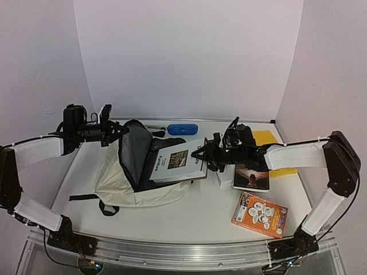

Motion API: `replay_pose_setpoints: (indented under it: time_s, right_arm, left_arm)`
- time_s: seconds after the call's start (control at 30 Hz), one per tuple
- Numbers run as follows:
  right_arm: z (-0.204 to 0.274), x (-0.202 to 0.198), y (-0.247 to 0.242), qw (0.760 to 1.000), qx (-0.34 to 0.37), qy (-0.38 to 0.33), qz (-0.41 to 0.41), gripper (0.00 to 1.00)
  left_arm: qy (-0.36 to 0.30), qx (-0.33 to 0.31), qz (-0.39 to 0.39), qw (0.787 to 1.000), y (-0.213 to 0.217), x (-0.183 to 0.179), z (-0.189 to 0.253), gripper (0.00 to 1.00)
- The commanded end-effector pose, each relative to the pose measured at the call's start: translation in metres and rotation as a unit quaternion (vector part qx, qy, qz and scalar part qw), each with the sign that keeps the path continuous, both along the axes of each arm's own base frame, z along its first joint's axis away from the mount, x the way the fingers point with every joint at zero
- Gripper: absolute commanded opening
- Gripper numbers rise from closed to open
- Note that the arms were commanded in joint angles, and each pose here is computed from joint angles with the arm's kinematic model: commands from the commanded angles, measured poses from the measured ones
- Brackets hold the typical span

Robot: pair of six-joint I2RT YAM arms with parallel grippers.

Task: Pack the student bag
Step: Place the book in the student bag.

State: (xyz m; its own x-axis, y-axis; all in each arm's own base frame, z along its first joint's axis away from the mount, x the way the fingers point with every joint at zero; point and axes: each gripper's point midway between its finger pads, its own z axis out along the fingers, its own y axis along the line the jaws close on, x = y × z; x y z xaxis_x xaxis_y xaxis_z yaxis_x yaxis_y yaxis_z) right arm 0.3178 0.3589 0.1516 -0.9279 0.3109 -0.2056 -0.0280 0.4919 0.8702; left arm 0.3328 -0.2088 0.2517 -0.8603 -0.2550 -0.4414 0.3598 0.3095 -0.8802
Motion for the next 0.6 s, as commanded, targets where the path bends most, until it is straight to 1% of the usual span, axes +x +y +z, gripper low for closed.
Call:
replay_pose_setpoints:
  time_s: [0.0, 0.07, 0.27, 0.57]
  right_arm:
    - [0.043, 0.013, 0.023, 0.995, 0.088, -0.034, 0.010, 0.30]
    - [0.049, 0.016, 0.030, 0.993, 0.110, -0.037, 0.015, 0.30]
    - [0.046, 0.031, 0.052, 0.992, 0.116, -0.041, 0.024, 0.30]
    - [0.048, 0.047, 0.095, 0.988, 0.140, -0.053, 0.042, 0.30]
  left_arm:
    - [-0.109, -0.022, -0.033, 0.993, -0.010, -0.003, 0.062, 0.00]
    - [-0.116, -0.027, -0.046, 0.992, -0.016, -0.002, 0.068, 0.00]
    - [-0.153, -0.038, -0.070, 0.985, -0.029, -0.008, 0.095, 0.00]
    - [-0.163, -0.056, -0.078, 0.982, -0.033, -0.014, 0.106, 0.00]
